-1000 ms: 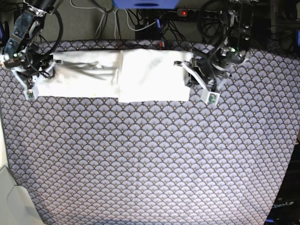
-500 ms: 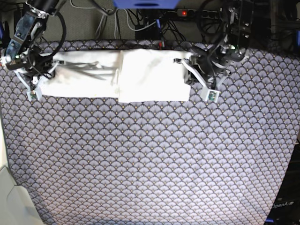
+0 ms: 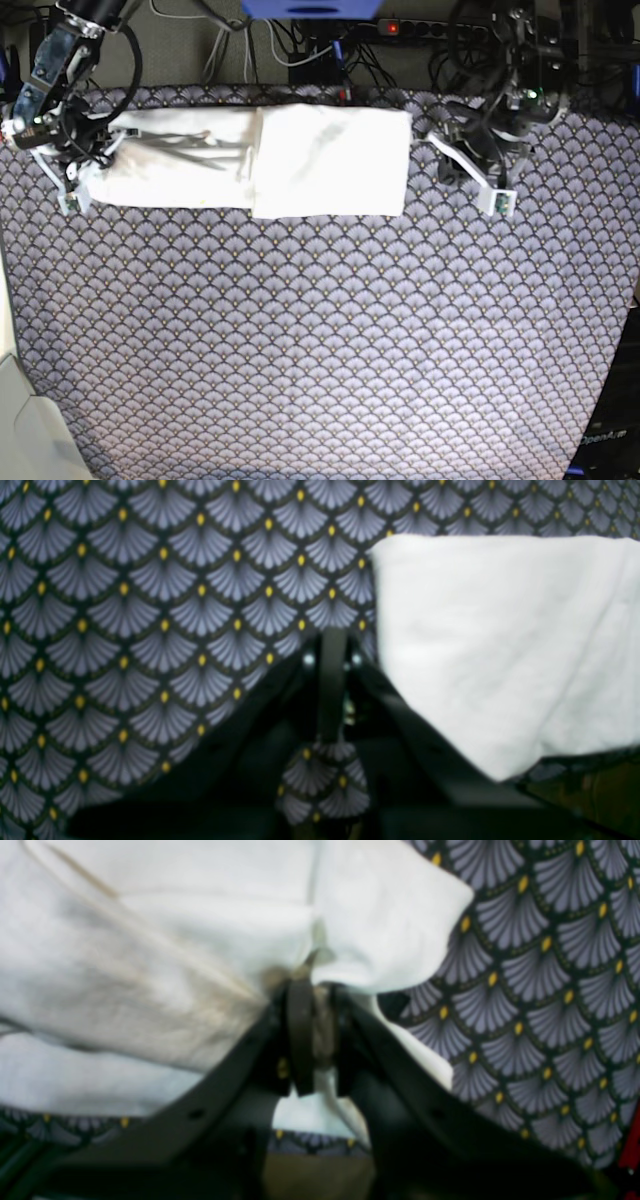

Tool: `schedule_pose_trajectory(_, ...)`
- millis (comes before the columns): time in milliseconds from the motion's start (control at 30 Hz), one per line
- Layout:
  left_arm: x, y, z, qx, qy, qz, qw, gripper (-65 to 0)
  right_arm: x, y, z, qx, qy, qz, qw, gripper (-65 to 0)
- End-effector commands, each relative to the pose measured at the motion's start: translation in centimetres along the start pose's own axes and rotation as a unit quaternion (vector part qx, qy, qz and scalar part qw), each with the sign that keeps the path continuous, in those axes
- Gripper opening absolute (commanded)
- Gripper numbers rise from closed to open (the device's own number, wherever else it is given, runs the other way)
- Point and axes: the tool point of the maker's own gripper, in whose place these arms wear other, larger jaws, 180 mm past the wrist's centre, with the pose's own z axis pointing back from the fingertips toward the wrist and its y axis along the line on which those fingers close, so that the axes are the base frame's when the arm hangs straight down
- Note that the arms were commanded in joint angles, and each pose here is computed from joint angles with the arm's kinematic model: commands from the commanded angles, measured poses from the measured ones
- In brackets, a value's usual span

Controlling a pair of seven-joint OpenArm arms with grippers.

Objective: Fold the T-shirt properly

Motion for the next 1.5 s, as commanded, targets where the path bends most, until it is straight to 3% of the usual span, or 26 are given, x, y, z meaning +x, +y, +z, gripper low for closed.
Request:
schedule_pose_trajectory(0, 0.8, 0.4, 0.5, 0.004, -0.017, -0.001, 1.0, -64.6, 1.3, 0.1, 0.9, -0.005, -0.024, 0.01, 0.9997, -65.0)
schedule_pose_trajectory(167, 0.2, 2.5, 1.3, 0.031, -0.015, 0.012, 0.999, -64.6, 3.9, 1.0, 3.8, -0.029, -0.077, 0.025, 0.9963, -65.0)
schedule_pose_trajectory(333, 0.2, 4.6, 2.2, 0.06, -0.02, 0.025, 0.998, -64.6, 4.9, 2.0, 4.7, -0.029, -0.097, 0.029, 0.9944, -65.0)
schedule_pose_trajectory(633, -0.2, 8.0, 3.8, 0.102, -0.016, 0.025, 0.994, -64.6, 5.6, 8.2, 3.9, 0.042, -0.125, 0.084, 0.9877, -65.0)
schedule_pose_trajectory(867, 0.0, 10.2, 4.7, 0.124, -0.002, -0.014, 0.992, -64.6, 6.4, 12.7, 4.8, 0.098, -0.195, 0.11, 0.9697, -65.0)
schedule_pose_trajectory(1100, 1.5, 13.3, 6.4, 0.167, -0.023, -0.005, 0.986, -64.6, 5.2, 10.6, 5.2, 0.079, -0.207, 0.108, 0.969, -65.0)
schedule_pose_trajectory(1467, 1.0, 14.1, 6.4, 0.174, -0.019, 0.001, 0.985, -64.6, 5.2, 6.0, 6.2, 0.029, -0.218, 0.128, 0.9672, -65.0)
